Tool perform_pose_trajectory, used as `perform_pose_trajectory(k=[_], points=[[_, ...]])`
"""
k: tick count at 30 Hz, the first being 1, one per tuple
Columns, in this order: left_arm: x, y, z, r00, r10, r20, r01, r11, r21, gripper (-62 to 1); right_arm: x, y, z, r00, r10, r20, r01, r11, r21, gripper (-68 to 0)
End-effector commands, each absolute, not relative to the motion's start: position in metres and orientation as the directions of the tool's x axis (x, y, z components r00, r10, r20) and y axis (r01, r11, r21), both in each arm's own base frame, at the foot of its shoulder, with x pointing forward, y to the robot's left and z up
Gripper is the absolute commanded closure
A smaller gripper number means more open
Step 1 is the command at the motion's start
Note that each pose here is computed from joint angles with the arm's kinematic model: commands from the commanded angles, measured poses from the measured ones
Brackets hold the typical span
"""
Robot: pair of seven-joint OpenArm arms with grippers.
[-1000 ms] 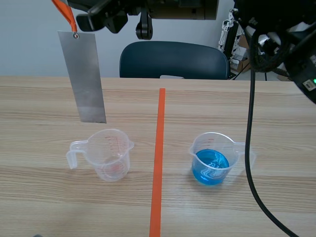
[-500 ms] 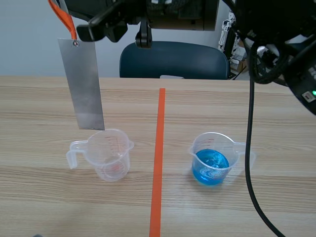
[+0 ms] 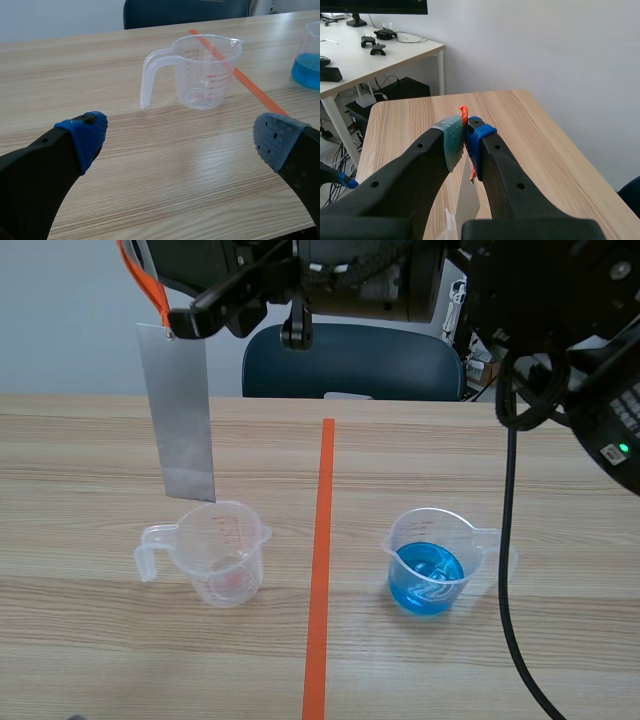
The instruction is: Do the redox reaction experiment. put the plate into the left beaker
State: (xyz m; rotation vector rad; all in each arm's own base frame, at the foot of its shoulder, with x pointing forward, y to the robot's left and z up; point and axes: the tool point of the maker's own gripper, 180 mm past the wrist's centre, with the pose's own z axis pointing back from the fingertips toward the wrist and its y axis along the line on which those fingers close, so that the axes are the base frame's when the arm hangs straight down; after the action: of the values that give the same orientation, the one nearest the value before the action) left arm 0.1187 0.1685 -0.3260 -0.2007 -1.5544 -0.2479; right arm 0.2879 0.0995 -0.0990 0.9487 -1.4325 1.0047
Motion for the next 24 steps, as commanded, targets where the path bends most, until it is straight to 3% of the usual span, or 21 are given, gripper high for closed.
perform_pose_trajectory(k=[1, 24], points=[[0.118, 0.169, -0.320, -0.018, -0.022, 1.000, 0.279, 0.960, 0.026, -61.5, 0.291, 0.099, -0.090, -0.108, -0.051, 0.993, -0.941, 0.326, -0.086, -0.2], [0.118, 0.169, -0.320, -0.018, -0.022, 1.000, 0.279, 0.960, 0.026, -61.5, 0.306, 0.098, -0.107, -0.051, -0.051, 0.997, -0.935, 0.353, -0.030, -0.2]])
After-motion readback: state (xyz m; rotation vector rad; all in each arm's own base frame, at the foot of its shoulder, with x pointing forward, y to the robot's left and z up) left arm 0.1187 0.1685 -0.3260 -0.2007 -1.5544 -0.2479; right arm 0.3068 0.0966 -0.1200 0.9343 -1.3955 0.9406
